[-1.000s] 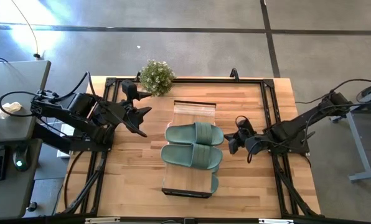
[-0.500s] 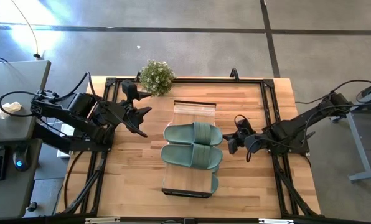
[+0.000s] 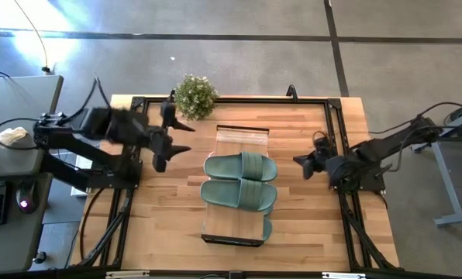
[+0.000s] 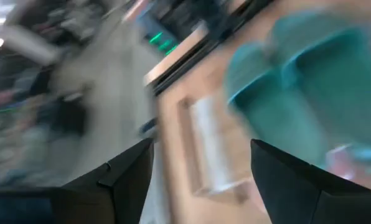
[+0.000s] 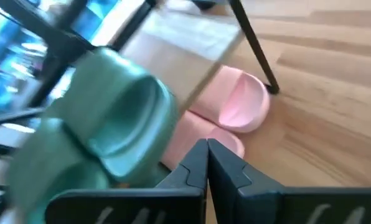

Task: Pick and place slides into the shelf
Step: Return to Home Position

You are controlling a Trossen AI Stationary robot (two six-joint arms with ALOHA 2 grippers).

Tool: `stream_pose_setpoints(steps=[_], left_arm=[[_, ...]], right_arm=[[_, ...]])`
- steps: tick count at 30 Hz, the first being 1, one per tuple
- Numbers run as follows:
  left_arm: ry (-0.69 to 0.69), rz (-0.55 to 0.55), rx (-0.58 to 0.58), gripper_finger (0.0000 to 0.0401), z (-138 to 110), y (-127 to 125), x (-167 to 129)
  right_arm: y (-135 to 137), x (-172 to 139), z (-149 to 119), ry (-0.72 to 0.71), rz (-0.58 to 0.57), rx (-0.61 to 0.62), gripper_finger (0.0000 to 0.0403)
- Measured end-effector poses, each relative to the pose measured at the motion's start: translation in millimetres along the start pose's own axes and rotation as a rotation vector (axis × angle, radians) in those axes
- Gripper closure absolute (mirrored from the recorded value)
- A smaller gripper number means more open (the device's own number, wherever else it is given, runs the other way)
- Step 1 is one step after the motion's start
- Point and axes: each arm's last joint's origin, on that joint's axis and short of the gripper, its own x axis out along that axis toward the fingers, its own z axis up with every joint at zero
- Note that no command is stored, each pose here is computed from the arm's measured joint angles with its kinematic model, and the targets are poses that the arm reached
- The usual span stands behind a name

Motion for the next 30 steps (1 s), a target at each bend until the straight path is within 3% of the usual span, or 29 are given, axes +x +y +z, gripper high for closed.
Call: stream_pose_setpoints(steps=[4, 9, 13, 15, 17, 20, 25, 30], left_arm=[[-0.198, -0.217, -0.133, 0.0175, -13, 19, 0], [-0.374, -0.446, -0.185, 0.0218, -22, 29, 1], [-0.452, -0.475, -0.161, 0.026, -20, 32, 0], [-0.485, -0.441, -0.169, 0.0285, -17, 35, -1], [-0.555, -0.378, -0.156, 0.031, -11, 42, -4], [-0.675, -0.266, -0.115, 0.0347, -3, 52, -11], [-0.672, -0.159, -0.132, 0.0396, -12, 66, -18], [-0.605, -0.107, -0.165, 0.0384, -30, 73, -32]], right_arm=[[-8, -20, 10, 0.051, 0.12, 0.059, 0.0403], [-6, -36, 8, 0.386, 0.341, 0.173, 0.0403], [16, -43, 6, 0.508, 0.571, 0.212, 0.0403], [32, -46, 11, 0.432, 0.742, 0.15, 0.0403], [46, -50, 21, 0.235, 0.902, 0.032, 0.0403], [52, -55, 40, -0.065, 0.993, -0.112, 0.0403], [44, -70, 66, -0.273, 1.009, -0.267, 0.0403], [33, -104, 97, -0.39, 0.88, -0.408, 0.0403]])
